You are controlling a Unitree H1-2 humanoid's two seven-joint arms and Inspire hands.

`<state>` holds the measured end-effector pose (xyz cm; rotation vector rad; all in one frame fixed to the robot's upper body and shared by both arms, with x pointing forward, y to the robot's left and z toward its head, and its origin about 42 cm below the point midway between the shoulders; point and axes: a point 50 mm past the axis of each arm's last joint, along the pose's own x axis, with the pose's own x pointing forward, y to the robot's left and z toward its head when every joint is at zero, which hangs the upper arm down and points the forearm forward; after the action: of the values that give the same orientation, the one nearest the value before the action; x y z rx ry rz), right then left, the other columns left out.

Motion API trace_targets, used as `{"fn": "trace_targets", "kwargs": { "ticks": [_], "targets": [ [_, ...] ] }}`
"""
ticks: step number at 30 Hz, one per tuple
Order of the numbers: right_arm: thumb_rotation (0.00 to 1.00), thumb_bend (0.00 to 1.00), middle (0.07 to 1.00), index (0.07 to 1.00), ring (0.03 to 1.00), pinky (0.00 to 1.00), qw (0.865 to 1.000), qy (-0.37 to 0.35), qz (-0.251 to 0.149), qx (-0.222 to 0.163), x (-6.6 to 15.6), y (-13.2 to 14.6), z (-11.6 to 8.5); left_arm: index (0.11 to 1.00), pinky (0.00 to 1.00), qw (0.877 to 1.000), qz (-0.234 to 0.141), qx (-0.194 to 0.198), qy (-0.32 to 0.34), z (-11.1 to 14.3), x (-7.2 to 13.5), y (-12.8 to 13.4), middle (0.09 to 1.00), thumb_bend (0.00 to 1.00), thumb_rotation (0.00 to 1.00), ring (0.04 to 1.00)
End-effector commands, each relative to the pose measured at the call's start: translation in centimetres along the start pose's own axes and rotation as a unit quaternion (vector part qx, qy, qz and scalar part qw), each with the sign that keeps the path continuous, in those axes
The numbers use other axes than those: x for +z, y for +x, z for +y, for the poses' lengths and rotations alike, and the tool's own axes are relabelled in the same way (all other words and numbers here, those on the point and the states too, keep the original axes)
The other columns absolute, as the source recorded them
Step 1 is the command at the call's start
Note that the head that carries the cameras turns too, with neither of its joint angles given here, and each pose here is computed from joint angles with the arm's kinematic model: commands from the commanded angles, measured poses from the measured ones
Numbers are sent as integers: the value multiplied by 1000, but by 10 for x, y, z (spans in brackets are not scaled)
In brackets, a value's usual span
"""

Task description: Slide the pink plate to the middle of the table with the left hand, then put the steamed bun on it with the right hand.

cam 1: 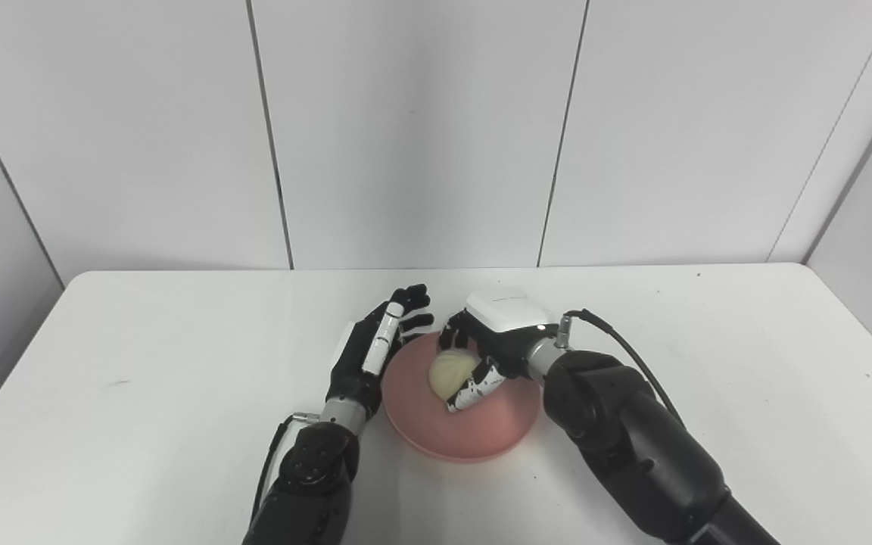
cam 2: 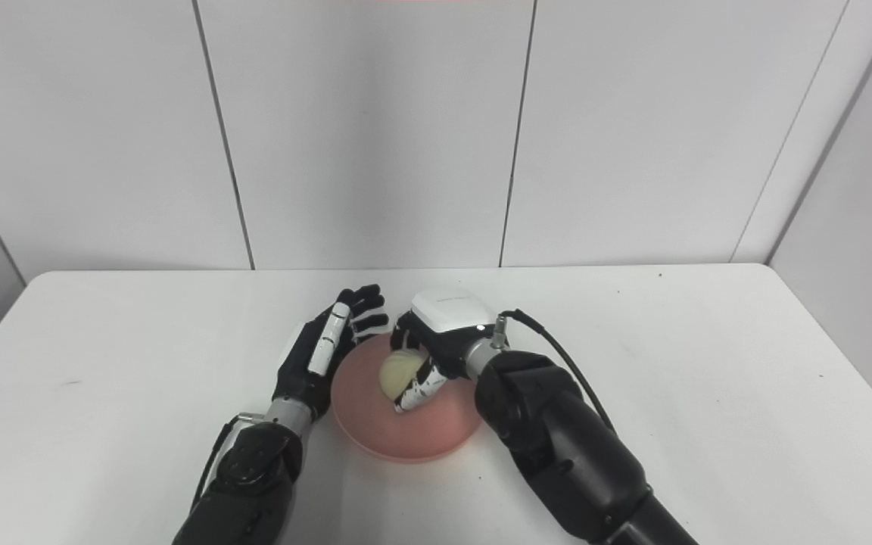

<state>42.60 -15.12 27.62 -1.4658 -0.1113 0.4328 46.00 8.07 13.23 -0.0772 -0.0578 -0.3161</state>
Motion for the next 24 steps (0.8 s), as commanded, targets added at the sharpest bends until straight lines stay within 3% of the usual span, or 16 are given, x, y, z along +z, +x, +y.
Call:
{"fn": "trace_targets", "kwargs": {
  "ticks": [1, 6, 9, 11, 13, 14, 19, 22, 24],
  "targets": [
    [528, 955, 823, 745, 786, 642, 999, -10, 0, -37, 1, -8, -22, 753, 664, 999, 36, 1, 3, 2, -13, -6, 815, 620, 900, 763],
    [536, 965, 819, 775, 810, 771, 998, 1, 5, -59, -7, -22, -29, 749, 691, 999, 35, 4, 5, 3, -12, -7, 816, 630, 905, 769],
    [559, 978, 814, 780, 807, 796, 996, 12, 5, -85, -14, -32, -32, 757, 697, 999, 34, 5, 4, 4, -12, -7, 823, 632, 907, 771],
    [571, 982, 805, 775, 794, 765, 993, 30, 2, -114, -19, -38, -34, 770, 704, 999, 31, 5, 3, 6, -12, -8, 831, 628, 910, 774],
    [597, 935, 789, 761, 747, 643, 987, 50, -2, -150, -26, -44, -34, 799, 722, 1000, 28, 7, 2, 7, -12, -9, 835, 631, 901, 779],
    [601, 930, 787, 760, 742, 631, 985, 57, -5, -165, -28, -46, -33, 801, 723, 1000, 27, 8, 1, 8, -12, -9, 835, 631, 901, 780],
    [684, 854, 785, 758, 701, 549, 963, 131, -14, -235, -45, -48, -24, 819, 742, 1000, 24, 10, -1, 9, -11, -10, 842, 640, 901, 791],
    [713, 829, 761, 726, 661, 534, 940, 187, -16, -284, -54, -47, -18, 822, 735, 1000, 15, 17, 1, 8, -10, -11, 833, 620, 890, 794],
    [720, 812, 746, 720, 655, 534, 918, 247, -18, -310, -61, -43, -11, 827, 743, 999, 3, 32, 0, 7, -9, -12, 833, 613, 876, 796]
  ]
}}
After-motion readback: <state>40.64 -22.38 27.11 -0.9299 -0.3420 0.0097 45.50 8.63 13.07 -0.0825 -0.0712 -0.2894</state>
